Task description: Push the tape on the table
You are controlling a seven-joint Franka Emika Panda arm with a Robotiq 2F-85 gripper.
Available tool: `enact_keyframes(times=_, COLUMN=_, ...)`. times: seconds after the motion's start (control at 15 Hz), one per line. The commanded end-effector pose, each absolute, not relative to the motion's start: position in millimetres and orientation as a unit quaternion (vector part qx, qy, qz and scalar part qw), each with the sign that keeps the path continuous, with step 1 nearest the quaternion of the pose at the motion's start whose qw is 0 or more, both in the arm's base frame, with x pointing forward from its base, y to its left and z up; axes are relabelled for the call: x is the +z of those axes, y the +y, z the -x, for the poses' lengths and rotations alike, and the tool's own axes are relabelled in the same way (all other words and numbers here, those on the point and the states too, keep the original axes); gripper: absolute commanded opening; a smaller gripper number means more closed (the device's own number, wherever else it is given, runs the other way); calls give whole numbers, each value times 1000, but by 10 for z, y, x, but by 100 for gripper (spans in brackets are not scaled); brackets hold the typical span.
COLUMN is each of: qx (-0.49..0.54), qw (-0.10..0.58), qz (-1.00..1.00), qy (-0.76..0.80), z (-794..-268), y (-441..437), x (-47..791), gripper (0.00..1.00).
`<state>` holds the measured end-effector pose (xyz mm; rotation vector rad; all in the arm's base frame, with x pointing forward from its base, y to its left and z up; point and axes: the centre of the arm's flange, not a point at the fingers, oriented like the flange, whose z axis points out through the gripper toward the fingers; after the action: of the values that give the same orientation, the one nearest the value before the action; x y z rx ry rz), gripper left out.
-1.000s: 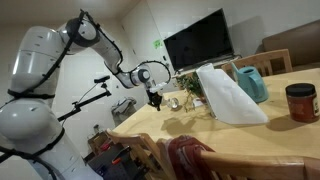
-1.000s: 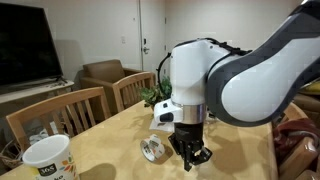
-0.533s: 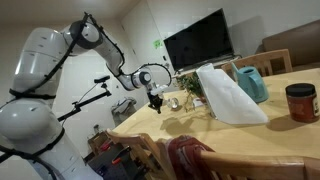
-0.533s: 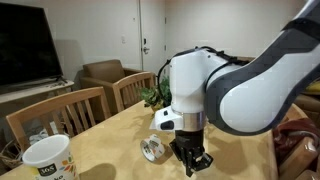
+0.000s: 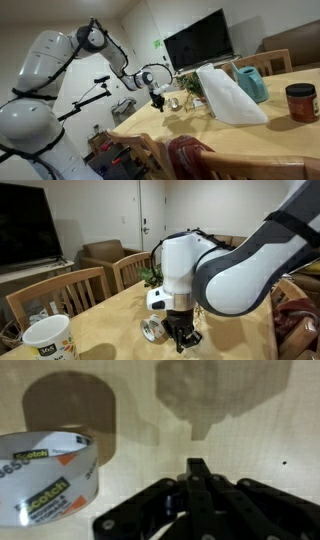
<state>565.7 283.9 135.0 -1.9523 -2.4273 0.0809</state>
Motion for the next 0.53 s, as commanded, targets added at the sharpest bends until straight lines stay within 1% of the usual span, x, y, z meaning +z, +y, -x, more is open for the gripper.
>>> enact_keyframes(times=0.0, qx=25, qw=-12, qz=633, qy=-774, z=-5835, y=2962, x=1469, gripper=0)
enact_keyframes(times=0.2, qx=26, qw=-15, qz=641, qy=-767, z=-5920, y=2967, x=1443, gripper=0)
enact_keyframes(times=0.27, qx=16, qw=-6, qz=633, qy=-774, z=-5805, y=2915, x=1465, gripper=1)
enact_keyframes(times=0.47, qx=16, qw=-5, qz=634, qy=-773, z=-5843, y=2913, x=1428, gripper=1)
